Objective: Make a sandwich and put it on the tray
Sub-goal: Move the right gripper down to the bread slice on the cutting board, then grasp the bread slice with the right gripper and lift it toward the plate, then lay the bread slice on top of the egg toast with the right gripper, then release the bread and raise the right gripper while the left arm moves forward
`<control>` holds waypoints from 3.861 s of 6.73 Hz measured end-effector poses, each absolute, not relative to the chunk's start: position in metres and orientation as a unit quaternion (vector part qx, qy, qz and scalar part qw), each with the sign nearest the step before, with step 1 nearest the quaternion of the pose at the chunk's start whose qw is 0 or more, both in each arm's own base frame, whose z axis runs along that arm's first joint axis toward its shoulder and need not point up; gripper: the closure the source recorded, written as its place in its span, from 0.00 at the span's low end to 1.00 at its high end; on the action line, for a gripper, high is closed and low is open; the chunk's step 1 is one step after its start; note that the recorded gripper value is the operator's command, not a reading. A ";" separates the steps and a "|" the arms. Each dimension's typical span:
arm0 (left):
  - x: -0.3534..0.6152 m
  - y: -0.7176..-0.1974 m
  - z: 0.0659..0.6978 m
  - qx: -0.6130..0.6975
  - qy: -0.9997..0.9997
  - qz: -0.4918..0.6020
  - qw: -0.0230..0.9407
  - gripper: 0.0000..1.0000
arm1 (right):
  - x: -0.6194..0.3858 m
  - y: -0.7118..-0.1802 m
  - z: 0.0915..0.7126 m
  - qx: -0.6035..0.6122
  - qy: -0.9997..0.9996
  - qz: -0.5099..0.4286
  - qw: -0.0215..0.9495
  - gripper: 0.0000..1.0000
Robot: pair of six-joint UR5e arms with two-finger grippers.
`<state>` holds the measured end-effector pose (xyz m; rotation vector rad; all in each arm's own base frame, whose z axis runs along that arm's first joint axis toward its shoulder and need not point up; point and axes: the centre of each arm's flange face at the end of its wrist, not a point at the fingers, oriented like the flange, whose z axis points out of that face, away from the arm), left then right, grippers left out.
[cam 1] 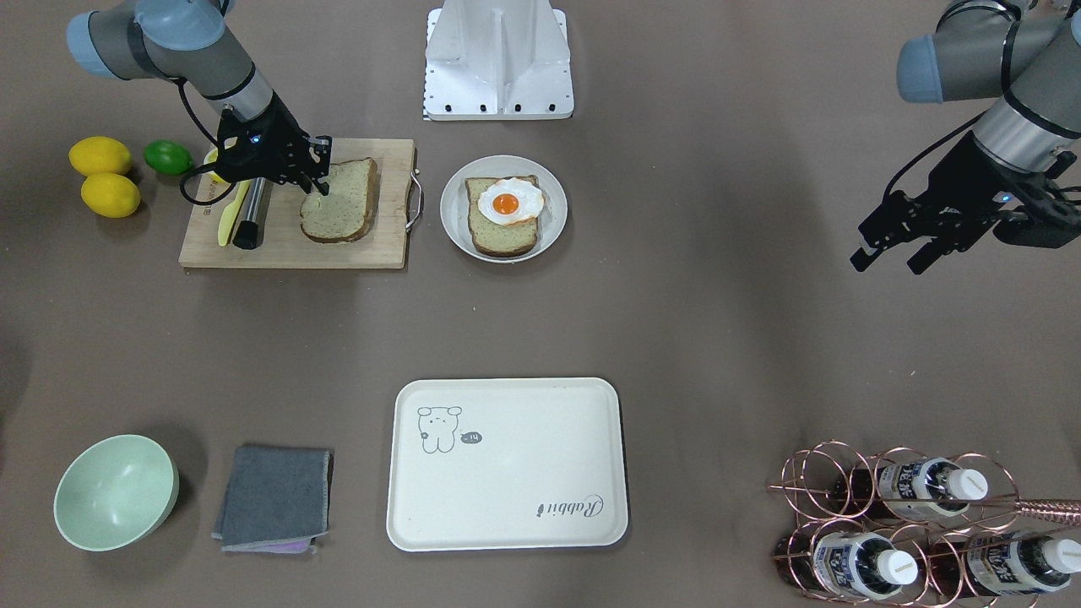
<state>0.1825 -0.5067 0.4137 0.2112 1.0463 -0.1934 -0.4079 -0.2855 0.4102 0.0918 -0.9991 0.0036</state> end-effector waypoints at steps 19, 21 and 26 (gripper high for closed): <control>0.187 -0.515 0.426 0.091 0.492 -0.096 0.861 0.07 | -0.553 -0.300 0.239 0.081 -0.540 -0.005 0.838 0.01; 0.188 -0.517 0.426 0.091 0.492 -0.097 0.861 0.07 | -0.555 -0.301 0.238 0.080 -0.540 0.004 0.838 0.00; 0.197 -0.527 0.401 0.084 0.508 -0.116 0.850 0.04 | -0.489 -0.369 0.219 0.056 -0.531 0.045 0.844 0.00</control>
